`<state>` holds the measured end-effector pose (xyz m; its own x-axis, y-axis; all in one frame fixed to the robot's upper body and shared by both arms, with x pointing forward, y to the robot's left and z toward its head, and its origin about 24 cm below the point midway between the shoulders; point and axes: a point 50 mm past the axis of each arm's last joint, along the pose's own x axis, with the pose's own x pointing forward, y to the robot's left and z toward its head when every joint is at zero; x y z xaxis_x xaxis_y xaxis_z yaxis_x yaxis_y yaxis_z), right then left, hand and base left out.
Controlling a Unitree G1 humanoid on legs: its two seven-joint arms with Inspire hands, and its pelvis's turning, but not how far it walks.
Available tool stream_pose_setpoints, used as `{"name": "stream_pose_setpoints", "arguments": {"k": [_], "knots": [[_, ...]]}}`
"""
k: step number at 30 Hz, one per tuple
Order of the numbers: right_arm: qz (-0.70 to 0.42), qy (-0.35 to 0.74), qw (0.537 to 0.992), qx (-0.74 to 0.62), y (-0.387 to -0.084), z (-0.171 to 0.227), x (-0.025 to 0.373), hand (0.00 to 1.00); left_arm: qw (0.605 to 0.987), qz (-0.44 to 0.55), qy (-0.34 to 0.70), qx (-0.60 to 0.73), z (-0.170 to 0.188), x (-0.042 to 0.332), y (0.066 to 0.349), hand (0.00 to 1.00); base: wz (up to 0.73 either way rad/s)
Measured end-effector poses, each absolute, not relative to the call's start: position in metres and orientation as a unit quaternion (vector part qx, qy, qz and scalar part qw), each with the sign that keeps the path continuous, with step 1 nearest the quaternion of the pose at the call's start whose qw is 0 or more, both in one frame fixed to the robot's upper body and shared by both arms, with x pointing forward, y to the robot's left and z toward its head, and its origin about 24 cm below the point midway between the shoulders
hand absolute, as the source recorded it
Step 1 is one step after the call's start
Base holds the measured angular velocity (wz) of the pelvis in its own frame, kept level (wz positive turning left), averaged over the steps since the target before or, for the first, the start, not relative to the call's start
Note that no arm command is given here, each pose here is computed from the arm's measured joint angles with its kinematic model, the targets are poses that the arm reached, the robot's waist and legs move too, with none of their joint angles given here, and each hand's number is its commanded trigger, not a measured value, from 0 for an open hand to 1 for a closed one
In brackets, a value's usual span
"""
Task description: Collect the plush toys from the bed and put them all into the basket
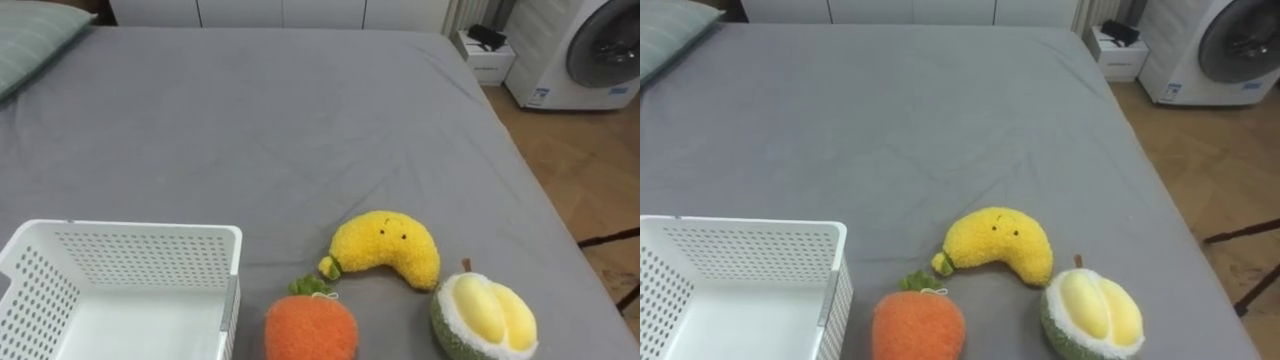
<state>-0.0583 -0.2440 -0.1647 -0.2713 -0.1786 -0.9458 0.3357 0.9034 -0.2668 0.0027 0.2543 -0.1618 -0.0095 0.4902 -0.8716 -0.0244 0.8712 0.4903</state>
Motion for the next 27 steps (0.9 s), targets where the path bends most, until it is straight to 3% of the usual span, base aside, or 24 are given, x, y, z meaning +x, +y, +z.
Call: {"name": "stream_pose_setpoints", "arguments": {"k": [8, 27], "knots": [[-0.37, 0.722, 0.578, 0.09, -0.258, -0.16, -0.058, 0.0, 0.676, 0.211, 0.684, 0.174, -0.158, -0.003, 0.263, 0.0, -0.08], [-0.535, 0.493, 0.686, -0.003, -0.317, -0.124, 0.03, 0.0, 0.682, 0.223, 0.674, 0.176, -0.156, -0.011, 0.267, 0.0, -0.06]]}}
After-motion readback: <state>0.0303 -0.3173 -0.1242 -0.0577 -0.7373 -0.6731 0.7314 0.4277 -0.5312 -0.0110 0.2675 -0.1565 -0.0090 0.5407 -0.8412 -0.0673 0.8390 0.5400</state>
